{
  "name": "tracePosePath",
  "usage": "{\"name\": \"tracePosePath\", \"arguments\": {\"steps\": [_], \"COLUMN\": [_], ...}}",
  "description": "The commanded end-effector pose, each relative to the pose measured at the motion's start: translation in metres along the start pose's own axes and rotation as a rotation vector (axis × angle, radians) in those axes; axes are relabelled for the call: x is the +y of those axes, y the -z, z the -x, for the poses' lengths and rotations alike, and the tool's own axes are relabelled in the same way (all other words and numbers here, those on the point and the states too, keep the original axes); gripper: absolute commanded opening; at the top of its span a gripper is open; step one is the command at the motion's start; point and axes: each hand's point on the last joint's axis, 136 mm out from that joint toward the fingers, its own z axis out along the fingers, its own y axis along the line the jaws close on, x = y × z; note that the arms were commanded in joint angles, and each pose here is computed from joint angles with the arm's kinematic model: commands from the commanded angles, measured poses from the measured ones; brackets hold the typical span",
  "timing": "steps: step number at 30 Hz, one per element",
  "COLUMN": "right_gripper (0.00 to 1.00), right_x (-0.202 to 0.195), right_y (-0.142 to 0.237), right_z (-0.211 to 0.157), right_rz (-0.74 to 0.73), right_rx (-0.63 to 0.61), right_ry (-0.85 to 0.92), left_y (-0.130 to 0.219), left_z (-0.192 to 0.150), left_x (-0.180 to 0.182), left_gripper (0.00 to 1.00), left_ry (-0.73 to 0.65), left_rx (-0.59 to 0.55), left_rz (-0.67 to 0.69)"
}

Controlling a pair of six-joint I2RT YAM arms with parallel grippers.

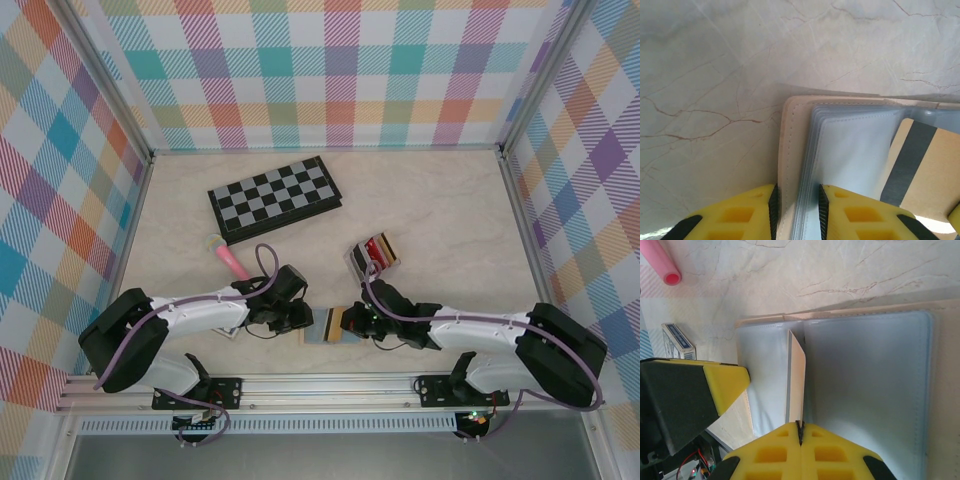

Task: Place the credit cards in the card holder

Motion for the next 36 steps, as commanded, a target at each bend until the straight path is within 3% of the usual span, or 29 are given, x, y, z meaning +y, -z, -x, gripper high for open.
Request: {"name": "tracePosePath", "arguments": {"steps": [1,16,29,32,36], "right_gripper": [0.01,0.01,0.08,0.14,0.31], "right_x": [-0.018,0.005,0.035,0.028,0.017], "right_y": [0.000,-0.023,-0.044,-0.040,-0.014], "right_z": [-0.012,-0.012,-0.008,-0.007,0.002], "right_rz": [-0.048,-0.006,0.004,-0.039,-0.145], "right_rx": [0.064,0.126,0.171,0.159,0.104], "right_ry": [0.019,0.050,0.080,0.080,0.118], "left_y": [-0.003,-0.006,0.003,0.007,0.016], "left_z": [-0.004,-0.005,-0.001,0.000,0.001], "left_x": [0.013,0.008,-0.004,-0.003,0.007], "left_gripper": [0.28,0.28,0.28,0.28,0.34], "left_ry": [-0.002,-0.014,-0.002,-0.003,0.001], "left_rx": [-0.001,0.018,-0.013,-0.028,-0.054], "left_rz": [0.055,0.042,-0.028,-0.024,0.016]}}
